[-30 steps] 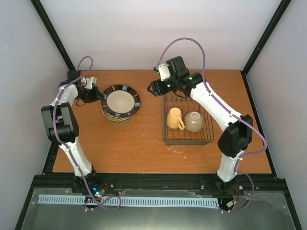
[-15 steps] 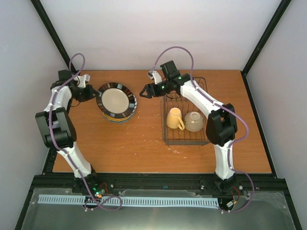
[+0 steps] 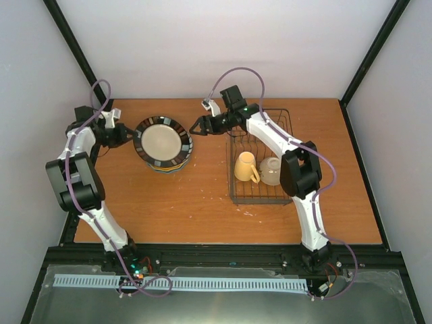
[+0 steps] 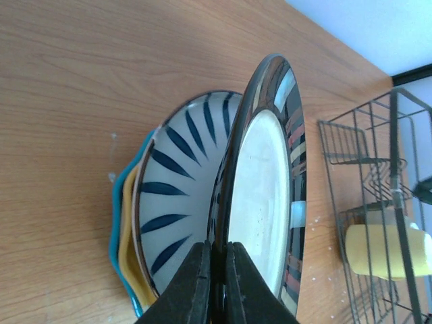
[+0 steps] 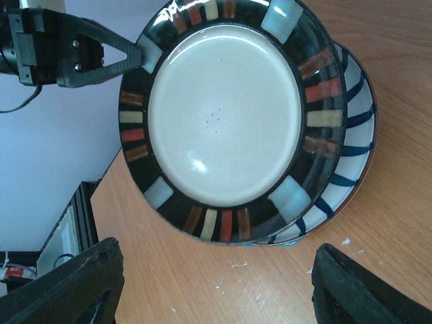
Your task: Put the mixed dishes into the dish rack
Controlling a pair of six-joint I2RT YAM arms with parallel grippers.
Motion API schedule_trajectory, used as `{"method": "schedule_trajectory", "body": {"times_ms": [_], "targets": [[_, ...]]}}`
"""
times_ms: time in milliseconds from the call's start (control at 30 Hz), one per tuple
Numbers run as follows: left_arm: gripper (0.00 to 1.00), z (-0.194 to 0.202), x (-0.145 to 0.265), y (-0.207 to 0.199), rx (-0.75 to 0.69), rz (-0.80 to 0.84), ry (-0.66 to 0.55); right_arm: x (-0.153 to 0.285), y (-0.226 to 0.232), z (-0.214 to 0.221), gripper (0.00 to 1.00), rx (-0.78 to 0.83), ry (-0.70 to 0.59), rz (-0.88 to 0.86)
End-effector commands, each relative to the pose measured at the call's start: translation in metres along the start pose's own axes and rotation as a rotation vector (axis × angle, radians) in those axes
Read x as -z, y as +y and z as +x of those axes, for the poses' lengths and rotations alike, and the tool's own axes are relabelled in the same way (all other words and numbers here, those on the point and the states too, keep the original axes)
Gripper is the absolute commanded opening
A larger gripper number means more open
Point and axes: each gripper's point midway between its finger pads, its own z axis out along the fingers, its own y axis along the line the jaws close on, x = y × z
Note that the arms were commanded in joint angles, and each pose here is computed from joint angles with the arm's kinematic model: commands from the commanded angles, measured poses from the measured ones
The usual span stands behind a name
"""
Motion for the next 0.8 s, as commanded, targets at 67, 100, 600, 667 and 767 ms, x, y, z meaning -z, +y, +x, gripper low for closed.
{"method": "schedule_trajectory", "body": {"times_ms": [67,100,600,667,767], "targets": [[0.01,-0.018,0.032,-0.05,-0.081,0.28,-0.124,-0.01,-0.002,-0.005,0.76,-0.002,-0.002,-0.032],[0.01,-0.014,0.032,-0.047,-0.071,0.293,-0.123,-0.012,-0.004,-0.004,0.76,-0.002,0.002,-0.029],[0.01,-0.008,0.04,-0.06,-0.056,0.495,-0.143,-0.042,-0.003,0.005,0.76,-0.014,0.035,-0.077],[0.01,-0.007,0.041,-0.062,-0.056,0.508,-0.143,-0.048,-0.002,0.007,0.76,-0.017,0.039,-0.089],[0.01,-0.006,0.043,-0.065,-0.053,0.527,-0.142,-0.053,0.002,0.004,0.76,-0.021,0.032,-0.116]]}}
